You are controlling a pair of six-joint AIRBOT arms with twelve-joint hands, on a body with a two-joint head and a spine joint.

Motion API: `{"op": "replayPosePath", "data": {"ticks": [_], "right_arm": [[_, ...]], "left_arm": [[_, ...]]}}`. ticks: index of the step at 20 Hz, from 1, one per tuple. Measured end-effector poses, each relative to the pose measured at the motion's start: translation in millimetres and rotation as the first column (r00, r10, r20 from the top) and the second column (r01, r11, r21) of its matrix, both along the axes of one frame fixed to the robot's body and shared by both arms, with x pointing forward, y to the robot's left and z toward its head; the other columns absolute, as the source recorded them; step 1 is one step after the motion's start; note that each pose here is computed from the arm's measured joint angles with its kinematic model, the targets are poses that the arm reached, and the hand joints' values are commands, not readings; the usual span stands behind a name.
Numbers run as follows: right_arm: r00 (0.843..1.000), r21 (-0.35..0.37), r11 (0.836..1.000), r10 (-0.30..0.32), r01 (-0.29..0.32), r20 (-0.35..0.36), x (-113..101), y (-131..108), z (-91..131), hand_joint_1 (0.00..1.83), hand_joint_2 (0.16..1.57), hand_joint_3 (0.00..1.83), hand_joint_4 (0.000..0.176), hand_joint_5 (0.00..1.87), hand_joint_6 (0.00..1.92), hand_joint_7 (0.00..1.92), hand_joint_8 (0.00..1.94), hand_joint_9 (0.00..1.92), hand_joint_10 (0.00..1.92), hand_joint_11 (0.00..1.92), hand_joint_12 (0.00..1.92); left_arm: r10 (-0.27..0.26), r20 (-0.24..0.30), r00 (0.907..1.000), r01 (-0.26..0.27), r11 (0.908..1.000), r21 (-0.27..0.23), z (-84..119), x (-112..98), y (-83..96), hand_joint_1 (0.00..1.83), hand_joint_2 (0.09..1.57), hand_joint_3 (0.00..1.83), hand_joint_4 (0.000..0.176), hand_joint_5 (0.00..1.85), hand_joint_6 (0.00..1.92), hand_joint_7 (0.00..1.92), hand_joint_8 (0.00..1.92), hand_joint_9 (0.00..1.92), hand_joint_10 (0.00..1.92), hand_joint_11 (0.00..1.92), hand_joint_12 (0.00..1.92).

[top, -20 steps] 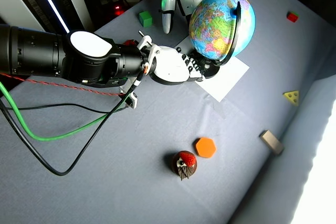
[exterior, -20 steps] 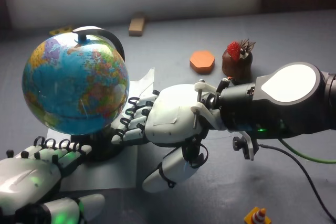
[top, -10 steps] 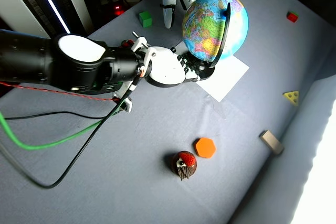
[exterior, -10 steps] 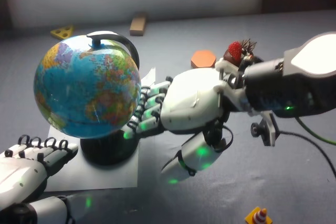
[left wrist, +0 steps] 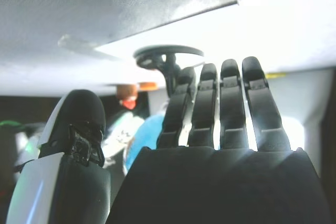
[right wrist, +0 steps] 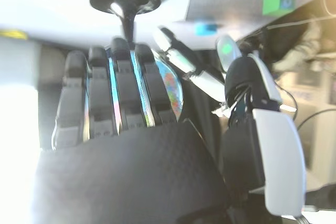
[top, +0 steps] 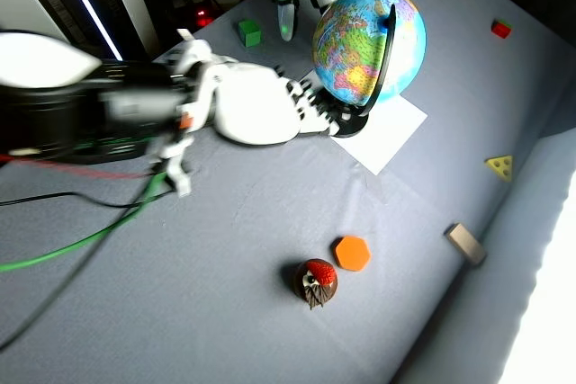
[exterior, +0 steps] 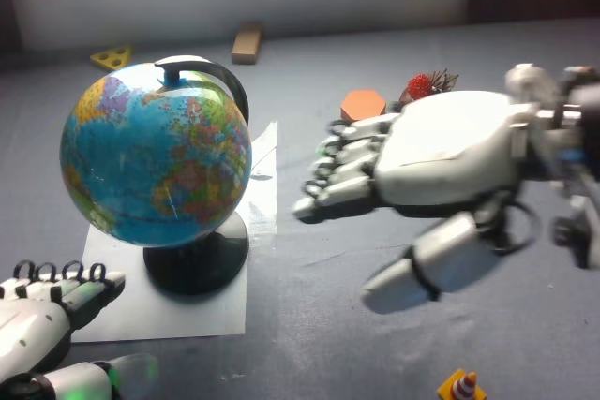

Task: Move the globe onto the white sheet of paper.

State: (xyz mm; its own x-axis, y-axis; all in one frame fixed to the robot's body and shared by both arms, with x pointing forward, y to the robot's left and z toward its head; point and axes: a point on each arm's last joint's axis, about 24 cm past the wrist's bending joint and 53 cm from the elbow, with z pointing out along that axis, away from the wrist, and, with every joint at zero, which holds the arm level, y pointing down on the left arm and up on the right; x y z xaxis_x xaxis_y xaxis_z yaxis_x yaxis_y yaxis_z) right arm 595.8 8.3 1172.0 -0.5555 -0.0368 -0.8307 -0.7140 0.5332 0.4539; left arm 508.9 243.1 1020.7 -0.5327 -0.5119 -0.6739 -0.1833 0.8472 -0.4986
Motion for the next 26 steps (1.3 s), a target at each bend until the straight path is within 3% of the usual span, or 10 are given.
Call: {"op": "replayPosePath", "data": {"ticks": [3,5,7,8,10,11,16,22,24,26], "right_arm": [[0.995,0.000,0.998,-0.062,0.062,-0.081,-18.8,-22.7,7.4,0.00,1.16,0.00,0.000,0.18,0.00,0.23,0.00,0.14,0.00,0.00,0.19],[0.973,-0.009,0.987,-0.160,0.161,-0.168,-18.9,-36.4,9.5,0.00,1.16,0.00,0.000,0.18,0.00,0.23,0.00,0.14,0.00,0.00,0.19],[0.919,-0.028,0.958,-0.281,0.284,-0.276,-14.7,-52.5,14.8,0.00,1.16,0.00,0.000,0.18,0.00,0.23,0.00,0.14,0.00,0.00,0.19],[0.867,-0.001,0.940,-0.315,0.341,-0.387,-18.5,-56.4,21.5,0.00,1.16,0.00,0.000,0.18,0.00,0.23,0.00,0.13,0.00,0.00,0.19],[0.811,0.006,0.930,-0.317,0.367,-0.492,-34.1,-51.3,24.1,0.00,1.16,0.00,0.000,0.18,0.00,0.23,0.00,0.13,0.00,0.00,0.19],[0.804,-0.002,0.935,-0.306,0.354,-0.509,-43.3,-46.4,25.0,0.00,1.16,0.00,0.000,0.18,0.00,0.23,0.00,0.13,0.00,0.00,0.19],[0.846,0.087,0.940,-0.252,0.329,-0.470,-46.4,-30.6,53.8,0.00,1.16,0.00,0.000,0.17,0.00,0.23,0.00,0.13,0.00,0.00,0.18],[0.927,0.088,0.961,-0.227,0.263,-0.300,-41.0,-31.3,55.4,0.00,1.16,0.00,0.000,0.17,0.00,0.23,0.00,0.13,0.00,0.00,0.17],[0.964,0.082,0.970,-0.213,0.228,-0.161,-35.2,-34.5,57.0,0.00,1.16,0.00,0.000,0.17,0.00,0.23,0.00,0.13,0.00,0.00,0.17],[0.978,0.069,0.977,-0.200,0.204,-0.063,-35.0,-36.6,54.6,0.00,1.16,0.00,0.000,0.17,0.00,0.23,0.00,0.13,0.00,0.00,0.17]], "left_arm": [[0.027,-0.048,0.9985,-0.027,0.9996,-0.012,1.0,-10.5,-4.0,0.00,1.21,0.00,0.000,0.04,0.00,0.05,0.00,0.07,0.00,0.00,0.22],[0.020,-0.073,0.9971,-0.021,0.9997,-0.014,6.1,-15.8,-13.2,0.00,1.21,0.00,0.000,0.04,0.00,0.05,0.00,0.07,0.00,0.00,0.22],[0.043,-0.100,0.9940,-0.046,0.9987,-0.024,12.2,-20.6,-19.5,0.00,1.21,0.00,0.000,0.04,0.00,0.05,0.00,0.07,0.00,0.00,0.22],[0.083,-0.124,0.9888,-0.088,0.9955,-0.036,13.0,-23.7,-19.9,0.00,1.21,0.00,0.000,0.04,0.00,0.05,0.00,0.07,0.00,0.00,0.22],[0.115,-0.164,0.9797,-0.121,0.9923,-0.025,13.9,-30.9,-22.2,0.00,1.21,0.00,0.000,0.04,0.00,0.05,0.00,0.07,0.00,0.00,0.22],[0.126,-0.180,0.9755,-0.132,0.9911,-0.020,14.8,-32.8,-23.8,0.00,1.21,0.00,0.000,0.03,0.00,0.05,0.00,0.07,0.00,0.00,0.20],[0.097,-0.173,0.9802,-0.106,0.9935,-0.042,28.8,-25.5,-63.6,0.00,1.21,0.00,0.000,0.03,0.00,0.05,0.00,0.07,0.00,0.00,0.20],[0.087,-0.270,0.9589,-0.106,0.9927,-0.058,29.2,-37.5,-107.8,0.00,1.21,0.00,0.000,0.03,0.00,0.05,0.00,0.06,0.00,0.00,0.18],[0.100,-0.319,0.9424,-0.121,0.9915,-0.048,26.9,-41.6,-115.4,0.00,1.21,0.00,0.000,0.03,0.00,0.05,0.00,0.06,0.00,0.00,0.17],[0.099,-0.339,0.9356,-0.120,0.9920,-0.040,28.4,-43.9,-120.0,0.00,1.21,0.00,0.000,0.04,0.00,0.05,0.00,0.06,0.00,0.00,0.17]]}}
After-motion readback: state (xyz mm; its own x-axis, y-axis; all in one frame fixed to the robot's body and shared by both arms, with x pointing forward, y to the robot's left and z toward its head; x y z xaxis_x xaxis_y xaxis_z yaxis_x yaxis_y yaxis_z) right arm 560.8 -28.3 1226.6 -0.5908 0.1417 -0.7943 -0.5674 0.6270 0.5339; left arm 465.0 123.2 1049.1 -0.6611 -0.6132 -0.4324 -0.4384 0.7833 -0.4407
